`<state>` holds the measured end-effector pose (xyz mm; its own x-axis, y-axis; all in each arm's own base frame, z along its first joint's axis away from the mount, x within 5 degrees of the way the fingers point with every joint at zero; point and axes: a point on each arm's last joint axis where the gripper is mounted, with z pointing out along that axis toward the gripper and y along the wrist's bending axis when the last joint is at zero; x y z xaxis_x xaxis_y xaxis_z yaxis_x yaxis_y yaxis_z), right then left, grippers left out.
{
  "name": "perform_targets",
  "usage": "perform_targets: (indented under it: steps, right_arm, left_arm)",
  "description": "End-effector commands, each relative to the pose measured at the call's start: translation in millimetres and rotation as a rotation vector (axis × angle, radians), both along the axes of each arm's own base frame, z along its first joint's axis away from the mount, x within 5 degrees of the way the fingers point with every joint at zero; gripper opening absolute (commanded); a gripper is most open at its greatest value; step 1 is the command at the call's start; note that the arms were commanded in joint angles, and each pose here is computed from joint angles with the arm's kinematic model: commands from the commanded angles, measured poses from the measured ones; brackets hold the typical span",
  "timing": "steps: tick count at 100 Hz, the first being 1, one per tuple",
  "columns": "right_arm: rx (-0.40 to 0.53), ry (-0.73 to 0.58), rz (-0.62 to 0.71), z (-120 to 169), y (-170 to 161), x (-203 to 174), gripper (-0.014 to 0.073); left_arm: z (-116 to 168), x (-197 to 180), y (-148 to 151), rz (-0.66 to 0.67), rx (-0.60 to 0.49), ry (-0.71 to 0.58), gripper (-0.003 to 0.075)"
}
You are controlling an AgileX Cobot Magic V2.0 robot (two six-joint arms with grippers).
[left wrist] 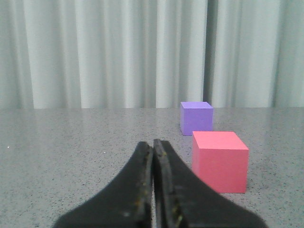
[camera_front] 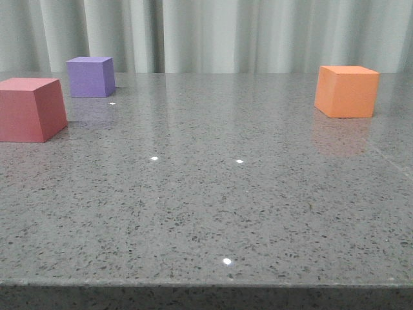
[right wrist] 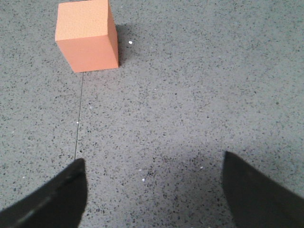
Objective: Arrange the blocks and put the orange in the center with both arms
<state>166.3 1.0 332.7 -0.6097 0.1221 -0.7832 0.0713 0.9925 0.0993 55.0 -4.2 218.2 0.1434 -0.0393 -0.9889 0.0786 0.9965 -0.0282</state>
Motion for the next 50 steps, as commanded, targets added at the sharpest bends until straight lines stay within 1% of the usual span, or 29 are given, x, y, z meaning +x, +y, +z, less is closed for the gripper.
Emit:
perform_targets:
  steps: [1, 10, 20, 33, 50]
  right_arm:
    - [0.018, -0.106, 0.0, 18, 1, 3, 0.0644]
    - [0.025, -0.139, 0.005, 22, 2, 8, 0.0644]
    - [0.021, -0.144, 0.027, 30, 5, 18, 0.0644]
    - [0.015, -0.116, 0.086, 41, 17, 42, 0.0644]
    - [0.014, -0.04, 0.125, 45, 30, 85, 0.0644]
  left_arm:
    - [-6, -1, 0, -0.007, -0.015, -0.066, -0.0019]
    - [-6, -1, 0, -0.007, -0.015, -0.066, -0.0019]
    - [-6, -1, 0, -0.007, -0.015, -0.066, -0.0019]
    - [-6, -1, 0, -0.007, -0.015, -0.066, -0.0019]
    - [-6, -1, 0, -0.007, -0.015, -0.066, -0.0019]
